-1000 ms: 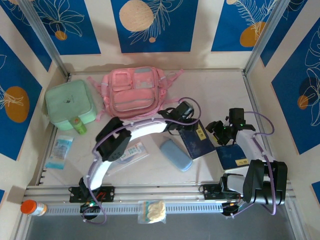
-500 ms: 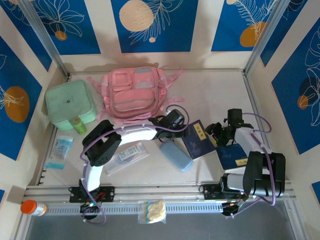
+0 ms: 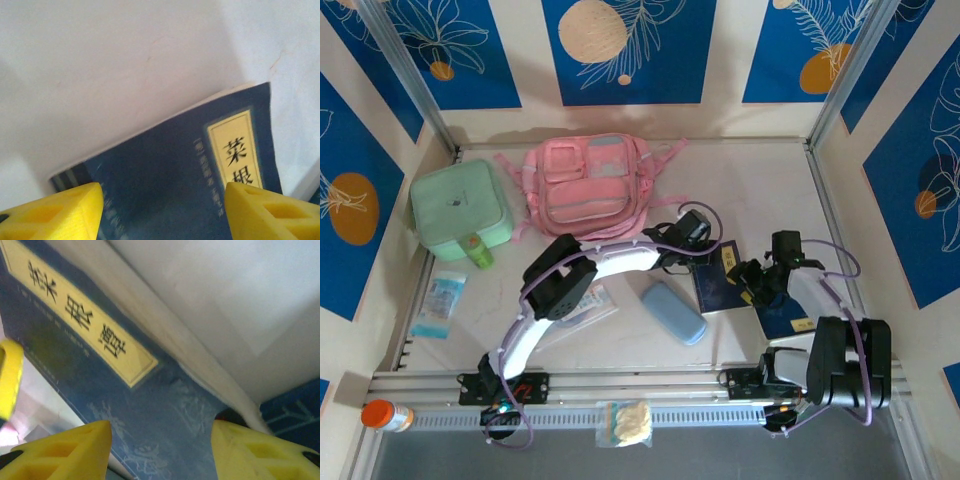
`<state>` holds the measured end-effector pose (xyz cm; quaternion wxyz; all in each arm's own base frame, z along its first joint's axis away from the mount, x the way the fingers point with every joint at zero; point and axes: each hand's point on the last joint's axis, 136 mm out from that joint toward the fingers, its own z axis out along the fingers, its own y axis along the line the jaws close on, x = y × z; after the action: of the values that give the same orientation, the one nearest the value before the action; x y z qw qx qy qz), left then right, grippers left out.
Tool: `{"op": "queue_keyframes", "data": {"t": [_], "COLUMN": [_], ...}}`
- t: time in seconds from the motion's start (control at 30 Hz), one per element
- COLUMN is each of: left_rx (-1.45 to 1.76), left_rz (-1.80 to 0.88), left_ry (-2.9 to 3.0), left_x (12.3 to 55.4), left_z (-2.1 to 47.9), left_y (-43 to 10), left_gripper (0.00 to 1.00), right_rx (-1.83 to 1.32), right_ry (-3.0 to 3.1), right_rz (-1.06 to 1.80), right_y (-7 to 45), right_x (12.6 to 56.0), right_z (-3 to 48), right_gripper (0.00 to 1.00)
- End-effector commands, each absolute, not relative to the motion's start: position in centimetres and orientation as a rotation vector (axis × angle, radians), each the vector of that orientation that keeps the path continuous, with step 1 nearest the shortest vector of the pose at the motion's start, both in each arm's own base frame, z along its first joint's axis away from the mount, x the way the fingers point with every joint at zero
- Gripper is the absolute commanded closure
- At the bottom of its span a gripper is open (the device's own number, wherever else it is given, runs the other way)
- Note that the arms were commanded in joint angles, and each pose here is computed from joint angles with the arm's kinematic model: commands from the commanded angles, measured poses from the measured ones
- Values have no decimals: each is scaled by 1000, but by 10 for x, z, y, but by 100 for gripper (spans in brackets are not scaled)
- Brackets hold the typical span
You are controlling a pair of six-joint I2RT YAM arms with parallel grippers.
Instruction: Pack the student bag
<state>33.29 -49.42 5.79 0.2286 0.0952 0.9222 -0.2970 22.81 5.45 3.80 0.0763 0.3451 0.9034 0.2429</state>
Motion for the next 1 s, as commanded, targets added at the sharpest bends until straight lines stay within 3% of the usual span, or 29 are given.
{"op": "queue_keyframes", "data": {"t": [0.0,0.17,0.53,0.97], "left_rx": [332,292,160,204], "left_rz": [-801,-772,-815,-888], "left_ry": [2494,2504,2563,2580], "left_x": [353,362,314,314], "left_z": [66,75,78,54], "left_y": [-497,-468,-437,-464], "left_gripper": [34,34,34,35], "right_rx": [1046,1001,1029,980], "right_ry": [2729,2705,2682,2795], "right_rz": [810,771,488,530], "right_y": [75,72,24,58], "right_x": [210,214,247,236], "right_z": [44,58,46,32], "right_gripper": [45,43,42,42]}}
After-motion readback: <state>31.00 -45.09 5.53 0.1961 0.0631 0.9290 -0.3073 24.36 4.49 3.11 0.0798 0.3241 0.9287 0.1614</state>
